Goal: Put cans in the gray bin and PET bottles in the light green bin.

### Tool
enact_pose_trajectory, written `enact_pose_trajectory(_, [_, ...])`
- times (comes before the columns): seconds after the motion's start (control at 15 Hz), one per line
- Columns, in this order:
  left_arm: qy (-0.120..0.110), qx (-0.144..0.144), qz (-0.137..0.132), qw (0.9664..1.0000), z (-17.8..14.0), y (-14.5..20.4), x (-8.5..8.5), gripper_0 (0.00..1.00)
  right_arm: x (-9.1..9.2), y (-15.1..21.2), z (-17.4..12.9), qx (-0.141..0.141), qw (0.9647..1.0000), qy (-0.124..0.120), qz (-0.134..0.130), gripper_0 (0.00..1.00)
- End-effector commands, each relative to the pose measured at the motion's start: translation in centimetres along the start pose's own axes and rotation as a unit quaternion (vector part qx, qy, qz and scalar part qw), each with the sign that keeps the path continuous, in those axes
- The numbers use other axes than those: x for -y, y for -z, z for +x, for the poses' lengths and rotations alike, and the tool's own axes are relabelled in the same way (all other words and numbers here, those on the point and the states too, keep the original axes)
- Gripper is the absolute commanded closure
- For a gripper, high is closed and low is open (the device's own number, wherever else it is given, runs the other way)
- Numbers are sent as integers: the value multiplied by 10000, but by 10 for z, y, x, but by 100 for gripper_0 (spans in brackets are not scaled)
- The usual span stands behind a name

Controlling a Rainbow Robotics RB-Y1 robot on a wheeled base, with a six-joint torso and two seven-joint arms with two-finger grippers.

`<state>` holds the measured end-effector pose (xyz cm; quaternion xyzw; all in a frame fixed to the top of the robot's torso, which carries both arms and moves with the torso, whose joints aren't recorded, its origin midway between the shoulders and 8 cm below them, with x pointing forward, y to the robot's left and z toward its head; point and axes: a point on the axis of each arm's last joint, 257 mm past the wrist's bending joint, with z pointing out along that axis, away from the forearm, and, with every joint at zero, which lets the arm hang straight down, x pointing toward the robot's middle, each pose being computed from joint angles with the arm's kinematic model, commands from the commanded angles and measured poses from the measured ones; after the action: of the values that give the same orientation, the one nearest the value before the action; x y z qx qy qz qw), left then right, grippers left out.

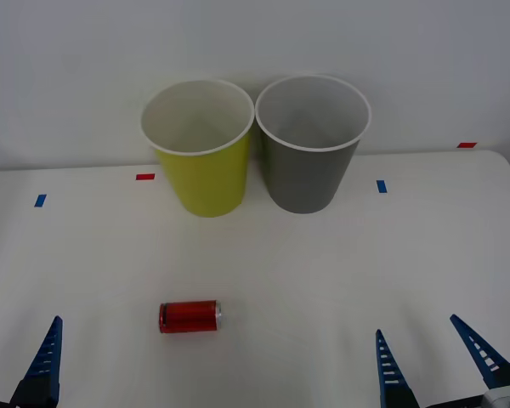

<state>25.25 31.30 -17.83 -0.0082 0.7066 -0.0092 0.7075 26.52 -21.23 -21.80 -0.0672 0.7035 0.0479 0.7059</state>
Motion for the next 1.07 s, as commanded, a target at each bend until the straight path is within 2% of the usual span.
enact_pose_trajectory(0.07, [0,0,0,10000,0,0,0,0,0,0,0,0,10000,0,0,0])
enact_pose_trajectory(0.8, [0,0,0,10000,0,0,0,0,0,0,0,0,10000,0,0,0])
enact_pose_trajectory(0.87, [34,-341,-89,9994,31,5,-6,0,0,0,0,0,10000,0,0,0])
enact_pose_trajectory(0.93, [-88,-349,-115,9993,33,5,-13,0,0,0,0,0,10000,0,0,0])
enact_pose_trajectory(1.07, [-148,-317,-94,9993,29,3,-15,0,0,0,0,0,10000,0,0,0])
